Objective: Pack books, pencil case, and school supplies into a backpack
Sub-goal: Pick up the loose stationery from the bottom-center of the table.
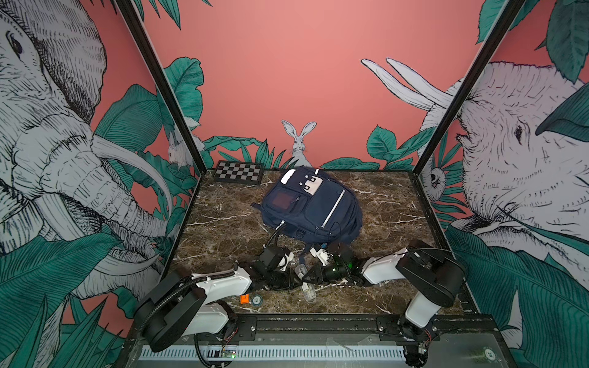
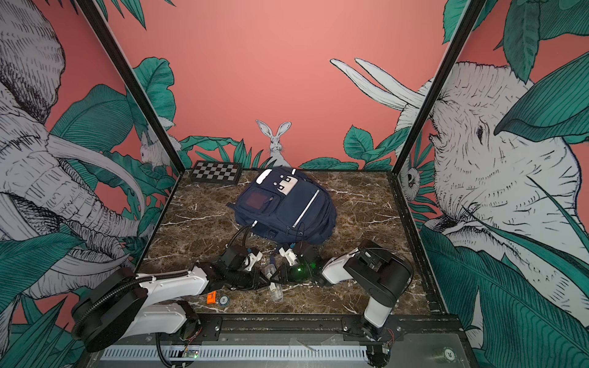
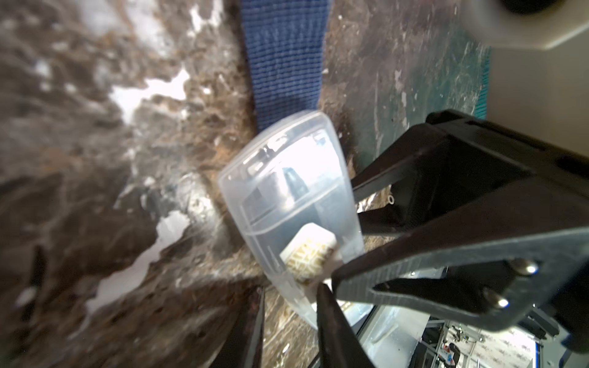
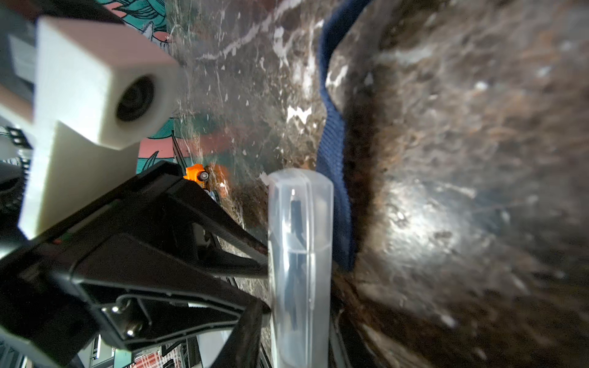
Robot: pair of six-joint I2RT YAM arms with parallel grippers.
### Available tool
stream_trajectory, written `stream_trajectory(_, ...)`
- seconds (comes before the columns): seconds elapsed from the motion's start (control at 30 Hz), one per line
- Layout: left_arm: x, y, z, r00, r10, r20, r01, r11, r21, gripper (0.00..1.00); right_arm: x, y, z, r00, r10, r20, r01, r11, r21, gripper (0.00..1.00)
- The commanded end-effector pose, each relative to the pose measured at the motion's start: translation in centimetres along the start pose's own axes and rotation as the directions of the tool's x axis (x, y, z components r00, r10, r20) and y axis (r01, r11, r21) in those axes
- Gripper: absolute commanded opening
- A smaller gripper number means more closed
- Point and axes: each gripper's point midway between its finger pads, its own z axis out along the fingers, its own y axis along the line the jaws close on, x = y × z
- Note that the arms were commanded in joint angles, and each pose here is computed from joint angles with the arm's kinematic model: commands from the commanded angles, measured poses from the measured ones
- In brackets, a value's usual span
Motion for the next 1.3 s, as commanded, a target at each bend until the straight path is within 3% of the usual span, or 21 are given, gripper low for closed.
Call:
stream_trajectory(0.0,0.8,1.6,0.5,0.999,-0.034,-0.019,0.033,0.998,-0.050,0.30,2.9,-3.4,0.8,0.993,0.092,-0.071,-0.084,0.990,0.111,0.33)
stream_trajectory(0.17,0.8,1.5,0.1,1.000,-0.025,-0.011,0.024,0.998,-0.057,0.30,2.6,-3.3,1.5,0.992,0.111,-0.054,-0.106,0.991,0.083,0.23)
stream_trajectory(0.47,0.7,1.6,0.2,1.000,-0.021,-0.008,0.021,0.998,-0.063,0.10,2.9,-2.2,2.9,0.991,0.106,-0.079,-0.105,0.994,0.017,0.28)
stream_trajectory(0.7,0.6,1.7,-0.4,1.000,-0.007,0.004,0.007,0.997,-0.083,0.12,3.2,-3.1,1.3,0.993,0.103,-0.062,-0.098,0.992,0.074,0.09)
stream_trajectory(0.83,-0.3,0.7,-2.0,0.998,0.054,0.024,-0.051,0.992,-0.114,0.18,2.5,-2.4,-0.9,0.997,0.077,-0.025,-0.075,0.994,0.083,0.03)
stream_trajectory(1.0,-3.1,-2.6,-5.8,0.972,0.221,0.079,-0.203,0.961,-0.190,0.37,1.1,-0.4,-5.7,0.999,0.010,0.043,-0.015,0.992,0.128,0.02)
stream_trajectory(1.17,-6.6,-6.1,-7.6,0.932,0.351,0.097,-0.318,0.914,-0.252,0.49,-1.0,0.5,-12.4,0.986,-0.019,0.169,-0.014,0.981,0.195,0.01)
stream_trajectory(1.27,-9.5,-8.2,-7.6,0.905,0.414,0.096,-0.373,0.882,-0.287,0.53,-3.0,0.0,-17.2,0.955,-0.005,0.297,-0.069,0.969,0.238,0.00)
